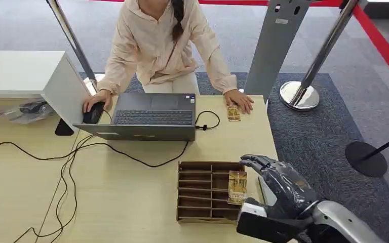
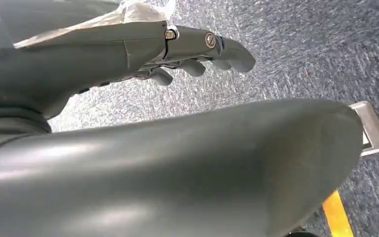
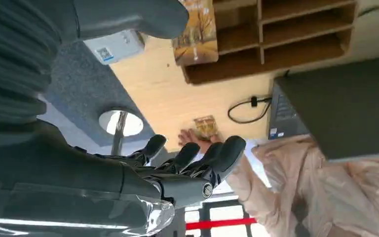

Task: Pass the card to the sensor for recognition and then transmit it.

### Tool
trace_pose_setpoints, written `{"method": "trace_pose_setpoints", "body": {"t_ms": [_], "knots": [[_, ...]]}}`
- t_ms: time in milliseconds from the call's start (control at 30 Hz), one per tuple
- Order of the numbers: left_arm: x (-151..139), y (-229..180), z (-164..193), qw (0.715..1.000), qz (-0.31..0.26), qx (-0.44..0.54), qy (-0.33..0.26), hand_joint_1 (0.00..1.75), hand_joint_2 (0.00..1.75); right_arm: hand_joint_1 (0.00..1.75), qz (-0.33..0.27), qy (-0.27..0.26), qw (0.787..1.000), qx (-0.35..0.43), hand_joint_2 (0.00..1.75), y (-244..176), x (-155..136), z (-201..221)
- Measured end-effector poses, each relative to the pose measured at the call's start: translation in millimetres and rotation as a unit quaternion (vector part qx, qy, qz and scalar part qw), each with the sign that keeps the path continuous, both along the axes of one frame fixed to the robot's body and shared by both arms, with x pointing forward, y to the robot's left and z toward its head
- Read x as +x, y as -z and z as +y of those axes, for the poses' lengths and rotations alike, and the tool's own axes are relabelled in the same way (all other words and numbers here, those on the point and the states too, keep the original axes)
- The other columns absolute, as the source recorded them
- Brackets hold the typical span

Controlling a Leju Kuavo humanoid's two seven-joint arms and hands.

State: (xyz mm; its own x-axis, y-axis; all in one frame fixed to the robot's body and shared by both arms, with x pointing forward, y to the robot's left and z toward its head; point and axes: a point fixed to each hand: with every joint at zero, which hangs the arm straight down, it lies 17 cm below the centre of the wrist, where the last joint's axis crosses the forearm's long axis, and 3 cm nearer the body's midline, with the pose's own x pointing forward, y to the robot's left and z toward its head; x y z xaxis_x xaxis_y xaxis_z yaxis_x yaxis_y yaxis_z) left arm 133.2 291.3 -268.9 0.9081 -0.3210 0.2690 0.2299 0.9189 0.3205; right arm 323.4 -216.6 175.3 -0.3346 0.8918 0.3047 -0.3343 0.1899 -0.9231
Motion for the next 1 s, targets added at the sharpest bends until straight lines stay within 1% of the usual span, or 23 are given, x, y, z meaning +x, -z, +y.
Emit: {"method": "trace_pose_setpoints", "body": {"t_ms": [100,233,333,400,633,700,733,767,867,900,933,967,1000], "knots": [[1,0,0,1.0,-0.001,0.001,0.003,0.0,0.0,0.28,0.015,-0.017,1.0,0.01,1.75,11,-10,14],[1,0,0,1.0,-0.001,0.001,0.004,0.0,0.0,0.23,0.03,-0.039,0.998,0.024,1.75,24,-23,32],[1,0,0,1.0,0.0,0.001,0.004,0.0,0.0,0.23,0.026,-0.048,0.998,0.03,1.75,30,-28,41],[1,0,0,1.0,0.0,0.002,0.005,0.0,0.0,0.26,0.024,-0.052,0.998,0.026,1.75,36,-32,47],[2,0,0,1.0,-0.001,0.002,0.006,0.0,0.0,0.31,0.009,-0.049,0.999,0.012,1.75,56,-39,58],[2,0,0,1.0,-0.001,0.003,0.007,0.0,0.0,0.56,0.009,-0.047,0.999,0.01,1.75,62,-41,60],[2,0,0,1.0,-0.001,0.003,0.007,0.0,0.0,0.56,0.009,-0.046,0.999,0.01,1.75,64,-41,61],[2,0,0,1.0,-0.001,0.003,0.007,0.0,0.0,0.68,0.007,-0.045,0.999,0.009,1.75,65,-42,62],[2,-1,0,1.0,-0.001,0.004,0.007,0.0,0.0,1.13,-0.004,-0.038,0.999,0.002,1.75,69,-41,62],[2,-1,0,1.0,-0.001,0.004,0.007,0.0,0.0,0.94,-0.007,-0.036,0.999,-0.001,1.75,70,-41,61],[2,-1,0,1.0,-0.002,0.004,0.008,0.0,0.0,0.94,-0.018,-0.031,0.999,-0.006,1.75,70,-39,60],[2,-1,0,1.0,-0.002,0.004,0.007,0.0,0.0,0.87,-0.031,-0.026,0.999,-0.008,1.75,68,-37,60],[2,-1,0,1.0,-0.002,0.005,0.008,0.0,0.0,0.73,-0.048,-0.02,0.999,-0.011,1.75,65,-34,58]]}}
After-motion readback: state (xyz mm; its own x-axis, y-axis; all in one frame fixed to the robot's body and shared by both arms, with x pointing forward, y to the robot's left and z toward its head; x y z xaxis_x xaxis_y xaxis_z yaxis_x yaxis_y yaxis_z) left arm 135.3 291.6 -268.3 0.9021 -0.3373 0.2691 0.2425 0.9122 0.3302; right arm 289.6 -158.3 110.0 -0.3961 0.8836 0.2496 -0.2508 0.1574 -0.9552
